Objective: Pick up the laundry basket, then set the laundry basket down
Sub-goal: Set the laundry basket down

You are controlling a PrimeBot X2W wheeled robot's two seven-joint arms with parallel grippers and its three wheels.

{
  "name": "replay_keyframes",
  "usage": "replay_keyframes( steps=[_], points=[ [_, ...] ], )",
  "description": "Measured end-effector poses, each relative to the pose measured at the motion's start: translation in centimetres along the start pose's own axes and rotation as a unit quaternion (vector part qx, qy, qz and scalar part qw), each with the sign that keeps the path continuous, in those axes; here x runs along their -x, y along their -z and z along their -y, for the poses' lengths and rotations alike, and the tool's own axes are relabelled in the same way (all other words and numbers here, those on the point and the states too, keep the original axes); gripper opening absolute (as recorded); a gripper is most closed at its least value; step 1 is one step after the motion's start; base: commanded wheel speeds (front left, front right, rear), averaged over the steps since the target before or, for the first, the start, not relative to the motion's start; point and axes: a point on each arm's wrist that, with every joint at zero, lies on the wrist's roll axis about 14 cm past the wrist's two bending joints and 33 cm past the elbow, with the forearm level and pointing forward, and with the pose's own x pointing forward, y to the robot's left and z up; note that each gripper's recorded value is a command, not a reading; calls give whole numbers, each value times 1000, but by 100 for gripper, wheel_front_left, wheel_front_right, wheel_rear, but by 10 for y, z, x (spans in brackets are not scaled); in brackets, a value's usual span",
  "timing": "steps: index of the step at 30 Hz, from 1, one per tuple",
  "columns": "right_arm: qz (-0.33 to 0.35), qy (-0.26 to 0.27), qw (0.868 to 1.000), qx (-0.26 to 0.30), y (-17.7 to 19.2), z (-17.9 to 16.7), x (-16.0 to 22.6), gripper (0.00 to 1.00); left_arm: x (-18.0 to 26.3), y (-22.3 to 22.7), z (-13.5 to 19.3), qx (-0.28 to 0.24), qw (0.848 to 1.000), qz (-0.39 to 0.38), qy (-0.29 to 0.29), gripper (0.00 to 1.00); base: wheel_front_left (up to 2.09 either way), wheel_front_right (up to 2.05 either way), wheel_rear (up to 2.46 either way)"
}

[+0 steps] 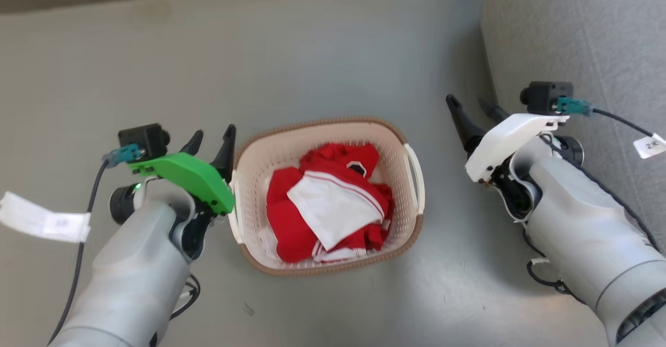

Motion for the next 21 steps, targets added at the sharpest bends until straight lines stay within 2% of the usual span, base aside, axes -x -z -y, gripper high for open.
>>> replay_keyframes(
  steps=[6, 13, 21],
  points=[
    [34, 1, 999, 11, -20, 0, 23, 100, 25, -26, 8, -9, 999, 45, 6, 100, 0, 0, 0],
    [92, -34, 995, 16, -50, -28, 43, 100, 52, -66, 23, -29, 993, 110, 23, 100, 0, 0, 0],
    [152, -57, 986, 47, -79, -48, 65, 100, 81, -83, 34, -46, 986, 156, 35, 100, 0, 0, 0]
  ],
)
